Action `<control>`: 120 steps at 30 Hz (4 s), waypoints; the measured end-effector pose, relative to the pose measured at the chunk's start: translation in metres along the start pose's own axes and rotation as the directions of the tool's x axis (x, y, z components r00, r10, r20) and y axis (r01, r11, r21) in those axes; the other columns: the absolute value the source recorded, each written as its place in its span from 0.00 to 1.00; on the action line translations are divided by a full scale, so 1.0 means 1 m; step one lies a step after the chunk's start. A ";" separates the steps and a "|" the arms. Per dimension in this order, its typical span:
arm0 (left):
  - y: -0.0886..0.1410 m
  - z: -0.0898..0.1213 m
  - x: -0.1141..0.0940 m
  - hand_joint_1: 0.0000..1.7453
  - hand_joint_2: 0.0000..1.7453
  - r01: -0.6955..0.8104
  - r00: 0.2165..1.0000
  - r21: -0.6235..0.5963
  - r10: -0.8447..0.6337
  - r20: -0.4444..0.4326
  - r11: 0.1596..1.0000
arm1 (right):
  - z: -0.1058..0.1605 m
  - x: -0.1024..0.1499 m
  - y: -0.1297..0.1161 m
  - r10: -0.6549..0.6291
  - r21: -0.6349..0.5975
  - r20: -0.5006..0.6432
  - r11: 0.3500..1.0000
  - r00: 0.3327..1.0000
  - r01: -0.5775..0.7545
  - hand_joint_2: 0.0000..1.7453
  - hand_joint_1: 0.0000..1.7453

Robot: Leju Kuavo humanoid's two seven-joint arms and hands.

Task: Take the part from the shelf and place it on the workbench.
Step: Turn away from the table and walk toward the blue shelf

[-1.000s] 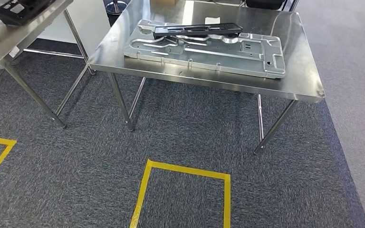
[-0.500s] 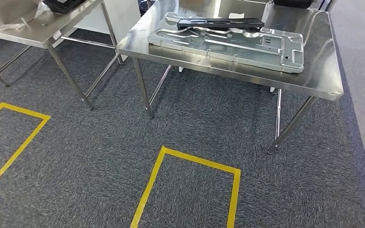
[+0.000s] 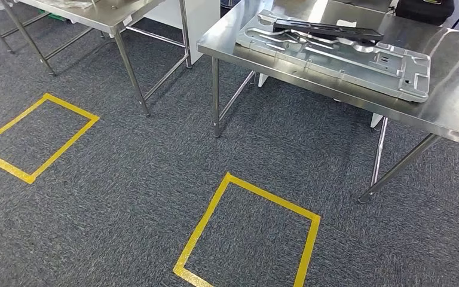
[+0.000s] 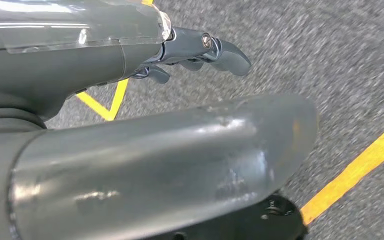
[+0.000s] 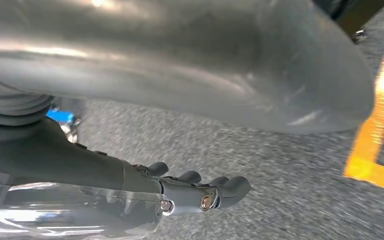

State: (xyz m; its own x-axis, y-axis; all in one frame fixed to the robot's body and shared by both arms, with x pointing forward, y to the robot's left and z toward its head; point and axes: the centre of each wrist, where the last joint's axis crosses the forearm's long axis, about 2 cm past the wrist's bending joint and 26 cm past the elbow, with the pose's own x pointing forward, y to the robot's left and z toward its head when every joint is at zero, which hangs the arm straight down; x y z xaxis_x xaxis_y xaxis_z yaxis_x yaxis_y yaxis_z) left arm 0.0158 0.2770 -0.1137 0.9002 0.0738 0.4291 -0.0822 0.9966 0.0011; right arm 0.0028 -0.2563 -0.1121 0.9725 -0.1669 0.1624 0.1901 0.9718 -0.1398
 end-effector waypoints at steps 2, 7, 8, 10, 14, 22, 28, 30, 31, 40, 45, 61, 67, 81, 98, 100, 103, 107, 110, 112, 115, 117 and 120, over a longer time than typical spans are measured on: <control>0.000 0.000 -0.001 0.00 0.00 0.000 1.000 0.000 0.000 -0.001 1.000 | 0.000 -0.001 0.001 0.015 0.006 -0.005 1.000 1.000 -0.015 0.00 0.00; -0.002 0.000 0.001 0.00 0.00 -0.001 1.000 -0.003 0.001 0.003 1.000 | 0.000 0.000 0.002 0.041 0.014 -0.006 0.999 0.999 -0.041 0.00 0.00; -0.002 0.000 0.001 0.00 0.00 -0.001 1.000 -0.003 0.001 0.002 1.000 | 0.001 0.000 0.003 0.047 0.018 -0.006 0.999 0.999 -0.047 0.00 0.00; -0.001 0.000 0.001 0.00 0.00 -0.001 1.000 -0.001 0.001 0.001 1.000 | 0.001 0.000 0.005 0.060 0.025 -0.005 0.998 0.998 -0.059 0.00 0.00; 0.000 0.000 0.001 0.00 0.00 0.001 1.000 -0.001 -0.001 0.001 1.000 | 0.001 -0.001 0.006 0.082 0.040 -0.008 0.996 0.997 -0.082 0.00 0.00; 0.003 -0.001 0.002 0.00 0.00 -0.005 1.000 0.022 0.004 0.019 1.000 | 0.002 0.003 0.014 0.137 0.089 0.010 0.986 0.990 -0.137 0.00 0.00; 0.006 -0.003 0.006 0.00 0.00 -0.030 0.999 0.057 0.029 0.018 0.998 | 0.003 0.006 0.019 0.174 0.118 0.024 0.977 0.984 -0.176 0.00 0.00; 0.007 -0.003 0.007 0.00 0.00 -0.034 0.999 0.061 0.033 0.018 0.998 | 0.003 0.006 0.019 0.179 0.121 0.025 0.976 0.984 -0.181 0.00 0.00; 0.008 -0.003 0.007 0.00 0.00 -0.038 0.999 0.063 0.037 0.017 0.997 | 0.003 0.006 0.019 0.183 0.123 0.026 0.975 0.983 -0.185 0.00 0.00; 0.010 -0.005 0.013 0.00 0.00 -0.108 0.994 0.087 0.106 0.034 0.990 | 0.002 0.011 0.018 0.259 0.121 0.057 0.957 0.964 -0.264 0.00 0.00; 0.011 -0.007 0.018 0.00 0.00 -0.156 0.988 0.091 0.153 0.036 0.984 | 0.002 0.009 0.018 0.290 0.111 0.093 0.947 0.952 -0.300 0.00 0.00; 0.008 -0.008 0.020 0.00 0.00 -0.166 0.986 0.088 0.163 0.043 0.982 | 0.001 0.016 0.016 0.289 0.131 0.032 0.948 0.957 -0.291 0.00 0.00; 0.006 -0.007 0.019 0.00 0.00 -0.153 0.988 0.081 0.152 0.015 0.985 | -0.001 0.016 0.009 0.289 0.121 0.022 0.949 0.957 -0.290 0.00 0.00; 0.007 -0.001 0.001 0.00 0.00 -0.076 0.997 0.060 0.077 -0.023 0.995 | -0.001 0.009 0.007 0.304 0.090 0.038 0.948 0.952 -0.306 0.00 0.00; 0.014 0.000 -0.002 0.00 0.00 -0.177 0.982 0.114 0.182 -0.041 0.978 | -0.001 0.013 0.007 0.288 0.086 0.029 0.953 0.957 -0.289 0.00 0.00; 0.015 0.001 -0.003 0.00 0.00 -0.178 0.982 0.117 0.185 -0.043 0.977 | -0.001 0.015 0.007 0.286 0.085 0.036 0.954 0.958 -0.288 0.00 0.00; 0.016 0.001 -0.004 0.00 0.00 -0.179 0.982 0.121 0.185 -0.044 0.976 | -0.001 0.015 0.007 0.283 0.086 0.036 0.955 0.958 -0.285 0.00 0.00; 0.016 0.000 -0.001 0.00 0.00 -0.179 0.982 0.119 0.185 -0.037 0.977 | -0.001 0.011 0.006 0.281 0.088 0.026 0.955 0.959 -0.283 0.00 0.00; 0.018 0.001 -0.003 0.00 0.00 -0.177 0.982 0.123 0.183 -0.036 0.976 | -0.001 0.012 0.007 0.281 0.089 0.022 0.955 0.959 -0.282 0.00 0.00; 0.019 0.000 -0.002 0.00 0.00 -0.177 0.983 0.123 0.182 -0.031 0.976 | -0.001 0.012 0.007 0.281 0.089 0.020 0.955 0.960 -0.282 0.00 0.00; 0.019 0.000 -0.002 0.00 0.00 -0.177 0.983 0.123 0.182 -0.028 0.976 | -0.001 0.015 0.007 0.278 0.088 0.024 0.956 0.960 -0.279 0.00 0.00; 0.020 0.001 -0.003 0.00 0.00 -0.176 0.983 0.124 0.181 -0.030 0.976 | -0.001 0.017 0.008 0.276 0.088 0.026 0.957 0.961 -0.278 0.00 0.00; 0.020 0.000 -0.001 0.00 0.00 -0.177 0.983 0.122 0.182 -0.023 0.977 | -0.001 0.015 0.007 0.274 0.088 0.021 0.957 0.962 -0.275 0.00 0.00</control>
State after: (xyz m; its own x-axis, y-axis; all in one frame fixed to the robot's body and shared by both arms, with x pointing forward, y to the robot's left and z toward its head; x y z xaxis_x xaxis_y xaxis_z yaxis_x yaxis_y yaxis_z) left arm 0.0137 0.2968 -0.1140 0.8801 0.2543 0.4011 -0.2922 0.9557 0.0352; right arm 0.0188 -0.2518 -0.1119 0.9843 0.1092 0.1386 -0.0970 0.9910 -0.0921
